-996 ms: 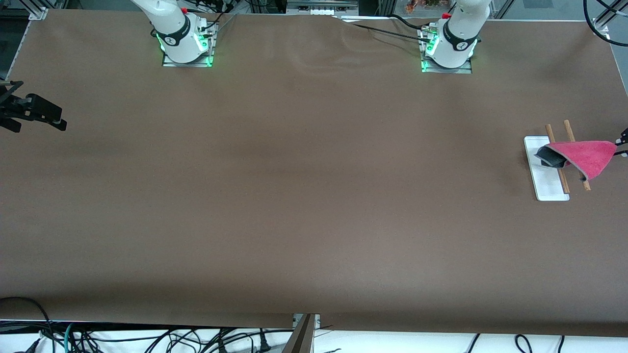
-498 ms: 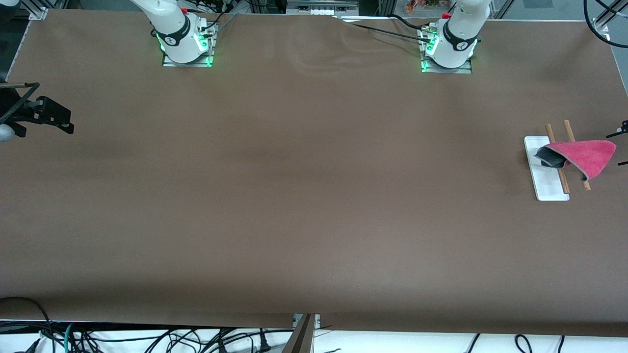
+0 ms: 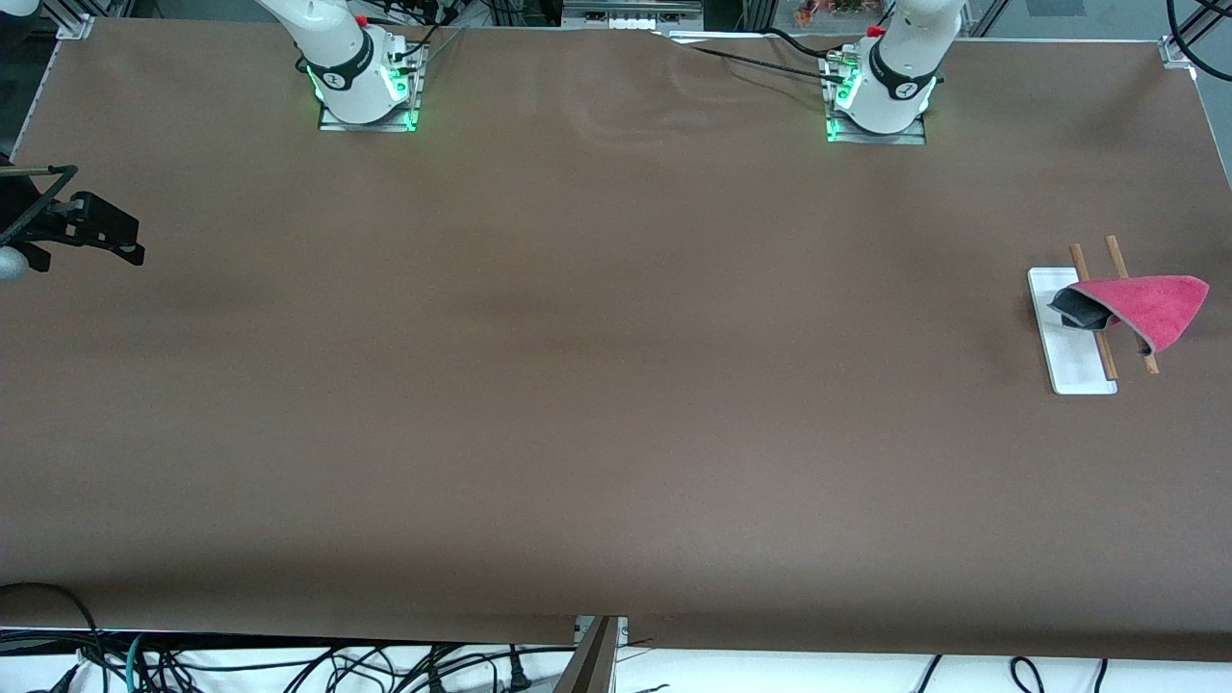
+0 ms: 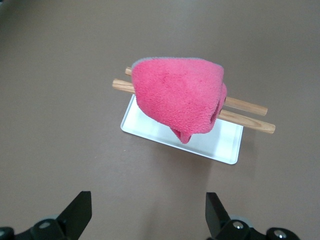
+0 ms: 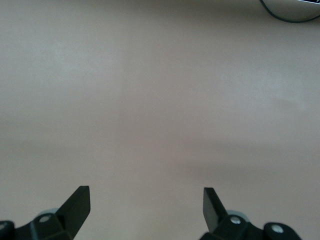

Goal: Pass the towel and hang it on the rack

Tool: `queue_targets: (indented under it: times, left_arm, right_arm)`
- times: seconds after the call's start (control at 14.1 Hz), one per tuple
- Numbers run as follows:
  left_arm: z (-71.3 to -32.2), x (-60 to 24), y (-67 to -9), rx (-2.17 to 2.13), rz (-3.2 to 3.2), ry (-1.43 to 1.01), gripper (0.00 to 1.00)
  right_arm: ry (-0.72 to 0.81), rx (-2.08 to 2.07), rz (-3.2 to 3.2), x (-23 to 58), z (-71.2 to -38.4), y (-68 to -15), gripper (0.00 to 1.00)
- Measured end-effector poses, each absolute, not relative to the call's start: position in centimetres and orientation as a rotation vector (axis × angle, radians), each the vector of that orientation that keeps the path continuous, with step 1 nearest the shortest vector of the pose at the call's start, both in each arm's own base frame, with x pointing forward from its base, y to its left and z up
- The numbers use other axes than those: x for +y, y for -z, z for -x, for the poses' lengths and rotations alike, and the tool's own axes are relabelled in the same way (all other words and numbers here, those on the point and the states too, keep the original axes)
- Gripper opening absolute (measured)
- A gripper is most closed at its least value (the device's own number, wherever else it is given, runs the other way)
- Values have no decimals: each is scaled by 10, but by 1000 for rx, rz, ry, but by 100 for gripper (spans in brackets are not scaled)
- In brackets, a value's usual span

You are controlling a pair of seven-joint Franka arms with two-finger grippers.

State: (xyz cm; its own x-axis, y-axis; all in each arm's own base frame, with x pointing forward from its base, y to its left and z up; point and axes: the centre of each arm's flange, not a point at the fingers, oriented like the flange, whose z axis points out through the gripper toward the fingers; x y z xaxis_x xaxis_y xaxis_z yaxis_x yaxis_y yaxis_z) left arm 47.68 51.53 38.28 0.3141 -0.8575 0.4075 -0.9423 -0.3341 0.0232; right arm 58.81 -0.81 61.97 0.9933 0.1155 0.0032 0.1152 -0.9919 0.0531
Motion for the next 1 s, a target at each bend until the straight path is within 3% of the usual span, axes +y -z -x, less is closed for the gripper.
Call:
queue_targets:
  times: [0.36, 1.0]
  left_arm:
    - [-501, 490, -440, -1490, -2427, -443, 100]
    - [-550, 336, -543, -1078, -2689, -98, 100]
  right_arm:
    - [-8, 174, -3083, -10, -588, -619, 100]
    - [-6, 163, -3083, -14, -589, -619, 100]
